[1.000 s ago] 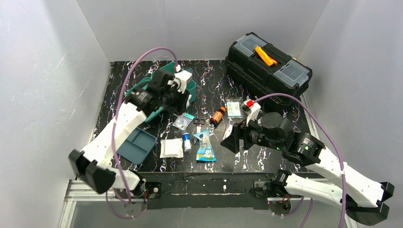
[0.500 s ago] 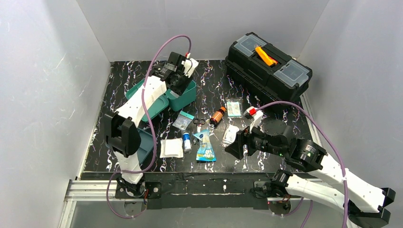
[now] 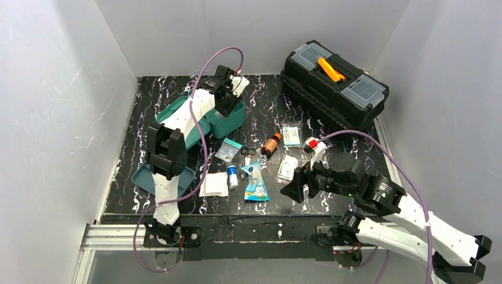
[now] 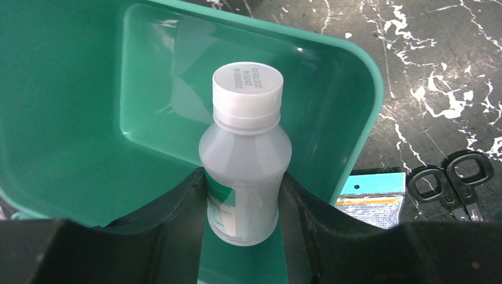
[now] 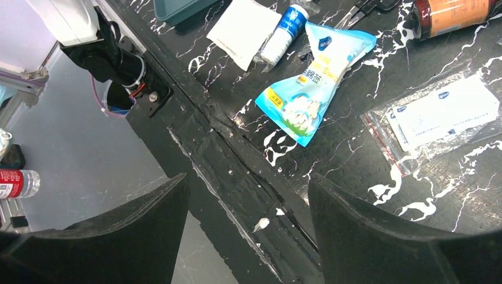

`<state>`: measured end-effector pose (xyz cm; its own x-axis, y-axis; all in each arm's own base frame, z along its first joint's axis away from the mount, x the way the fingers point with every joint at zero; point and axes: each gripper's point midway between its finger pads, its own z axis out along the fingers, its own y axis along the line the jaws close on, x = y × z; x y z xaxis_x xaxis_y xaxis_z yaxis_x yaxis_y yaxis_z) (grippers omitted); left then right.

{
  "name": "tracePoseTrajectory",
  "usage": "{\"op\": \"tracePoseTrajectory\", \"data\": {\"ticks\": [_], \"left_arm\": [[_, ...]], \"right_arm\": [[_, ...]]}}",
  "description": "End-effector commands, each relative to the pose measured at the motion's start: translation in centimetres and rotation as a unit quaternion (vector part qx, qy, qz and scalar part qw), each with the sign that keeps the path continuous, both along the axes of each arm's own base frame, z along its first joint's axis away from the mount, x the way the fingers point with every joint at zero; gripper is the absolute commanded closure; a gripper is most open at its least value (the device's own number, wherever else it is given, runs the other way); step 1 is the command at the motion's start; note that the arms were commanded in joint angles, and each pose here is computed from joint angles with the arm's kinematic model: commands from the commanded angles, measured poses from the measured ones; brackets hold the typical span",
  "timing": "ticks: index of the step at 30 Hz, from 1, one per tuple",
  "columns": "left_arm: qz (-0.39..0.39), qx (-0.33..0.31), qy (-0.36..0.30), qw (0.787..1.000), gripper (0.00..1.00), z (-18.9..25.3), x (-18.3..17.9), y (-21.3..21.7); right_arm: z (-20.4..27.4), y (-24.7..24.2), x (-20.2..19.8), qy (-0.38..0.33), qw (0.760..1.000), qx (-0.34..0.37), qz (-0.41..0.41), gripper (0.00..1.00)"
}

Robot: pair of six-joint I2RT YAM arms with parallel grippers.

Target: Organize the medicine kit

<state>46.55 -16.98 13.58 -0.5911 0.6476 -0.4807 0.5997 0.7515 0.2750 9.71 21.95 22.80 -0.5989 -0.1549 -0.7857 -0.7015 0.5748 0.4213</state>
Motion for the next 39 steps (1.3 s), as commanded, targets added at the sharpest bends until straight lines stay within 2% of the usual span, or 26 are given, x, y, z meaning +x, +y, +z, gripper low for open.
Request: {"op": "tracePoseTrajectory", "data": {"ticks": [1,9,17,27,32,33,39], "left_arm": [[-0.038,-0.038,-0.006,0.999,1.00,2.1,-0.1,-1.7],[-0.065,-0.083,0.036,0.994,1.00,2.0,-3.8,-3.1],[-0.095,-0.097,0.104,0.985,1.00,0.0,-8.8,-4.8],[-0.122,-0.087,0.162,0.975,1.00,-1.5,-15.1,-6.0],[-0.127,-0.077,0.173,0.974,1.00,-2.1,-16.5,-6.2],[-0.126,-0.073,0.175,0.974,0.99,-2.2,-16.6,-6.1],[-0.104,-0.061,0.177,0.977,0.78,-2.6,-16.4,-5.6]], "right_arm": [[0.8,0.3,-0.1,-0.014,1.000,0.018,0.010,0.21],[0.6,-0.1,-0.3,-0.008,1.000,0.021,0.005,0.21],[0.2,-0.5,-1.2,0.020,1.000,0.022,0.003,0.21],[-0.1,-2.3,-1.7,0.034,0.999,0.031,-0.027,0.21],[-0.2,-2.8,-1.9,0.039,0.998,0.032,-0.036,0.20],[-0.4,-2.9,-1.9,0.041,0.998,0.030,-0.037,0.20],[-0.8,-3.1,-1.8,0.044,0.998,0.022,-0.045,0.18]]}}
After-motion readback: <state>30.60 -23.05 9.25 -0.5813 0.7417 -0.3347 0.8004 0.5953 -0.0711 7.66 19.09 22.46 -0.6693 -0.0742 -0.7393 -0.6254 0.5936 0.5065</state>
